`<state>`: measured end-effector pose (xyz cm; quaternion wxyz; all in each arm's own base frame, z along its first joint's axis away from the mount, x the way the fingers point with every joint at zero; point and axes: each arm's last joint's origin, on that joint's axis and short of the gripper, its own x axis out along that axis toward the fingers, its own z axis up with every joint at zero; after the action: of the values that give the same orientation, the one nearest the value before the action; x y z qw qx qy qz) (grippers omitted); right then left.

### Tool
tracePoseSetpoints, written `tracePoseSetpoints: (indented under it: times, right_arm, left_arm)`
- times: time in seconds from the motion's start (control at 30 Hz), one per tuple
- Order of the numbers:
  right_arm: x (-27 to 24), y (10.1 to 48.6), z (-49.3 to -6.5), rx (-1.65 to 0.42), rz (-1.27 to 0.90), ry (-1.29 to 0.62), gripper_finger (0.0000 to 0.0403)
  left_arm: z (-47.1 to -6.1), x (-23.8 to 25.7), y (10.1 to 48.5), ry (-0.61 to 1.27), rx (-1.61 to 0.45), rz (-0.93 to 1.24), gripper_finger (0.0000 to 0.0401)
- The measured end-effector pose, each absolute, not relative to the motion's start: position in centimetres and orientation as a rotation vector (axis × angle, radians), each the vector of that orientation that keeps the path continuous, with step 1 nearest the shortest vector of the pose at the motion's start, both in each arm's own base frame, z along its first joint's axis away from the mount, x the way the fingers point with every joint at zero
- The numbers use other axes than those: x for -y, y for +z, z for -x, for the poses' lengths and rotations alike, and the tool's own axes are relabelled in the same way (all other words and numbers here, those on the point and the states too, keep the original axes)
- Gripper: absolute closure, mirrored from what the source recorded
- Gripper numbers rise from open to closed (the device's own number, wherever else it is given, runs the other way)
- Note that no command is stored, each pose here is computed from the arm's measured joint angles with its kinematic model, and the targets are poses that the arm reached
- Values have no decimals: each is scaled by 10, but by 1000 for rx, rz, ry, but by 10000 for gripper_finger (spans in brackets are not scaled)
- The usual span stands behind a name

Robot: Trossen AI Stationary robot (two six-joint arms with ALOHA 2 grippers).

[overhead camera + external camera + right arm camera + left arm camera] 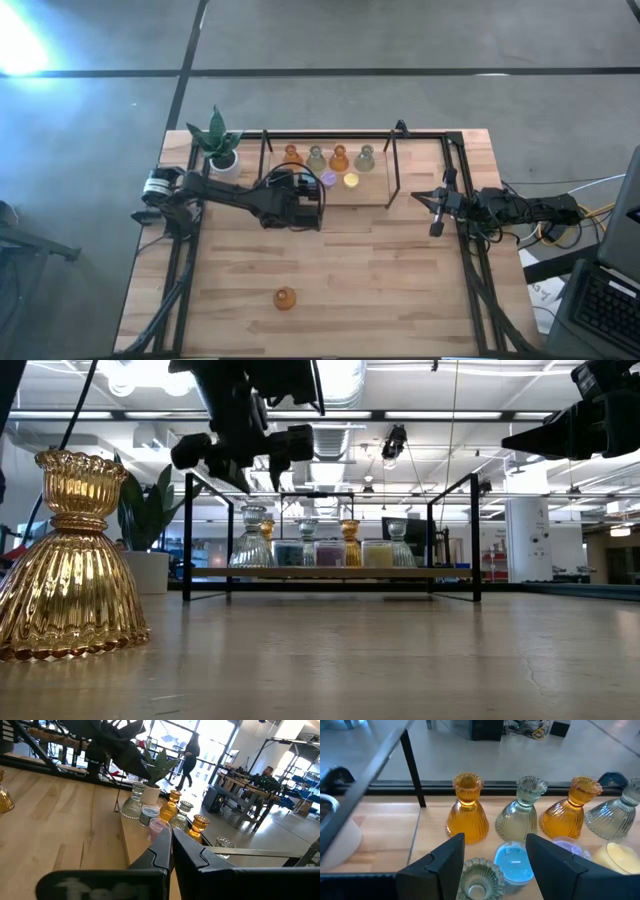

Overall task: Pick & Place candle stick holders
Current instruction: Put the yellow glass candlestick on the shelf

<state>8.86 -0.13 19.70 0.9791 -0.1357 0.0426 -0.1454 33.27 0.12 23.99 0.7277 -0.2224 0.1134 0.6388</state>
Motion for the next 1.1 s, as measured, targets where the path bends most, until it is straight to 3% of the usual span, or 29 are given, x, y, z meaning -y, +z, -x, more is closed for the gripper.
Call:
tracePoseSetpoints:
  times: [0.33,0.47,0.57,0.73,0.9,1.1]
  right_arm:
    - [1,197,-89,-86,273,-293,394]
    - [1,197,-89,-86,273,-293,394]
    - [1,197,-89,-86,274,-293,394]
    - [1,197,-89,-86,273,-293,394]
    - [1,197,-89,-86,273,-292,394]
    - [1,197,-89,-86,274,-292,394]
  left_arm:
    - [-332,5,303,1414,-232,378,193]
    - [-332,18,340,1361,-136,342,193]
    - [-326,28,366,1287,-197,273,192]
    - [-307,38,403,1057,-412,189,193]
    - [-279,42,430,673,-597,246,193]
    - [-234,61,454,293,-663,314,193]
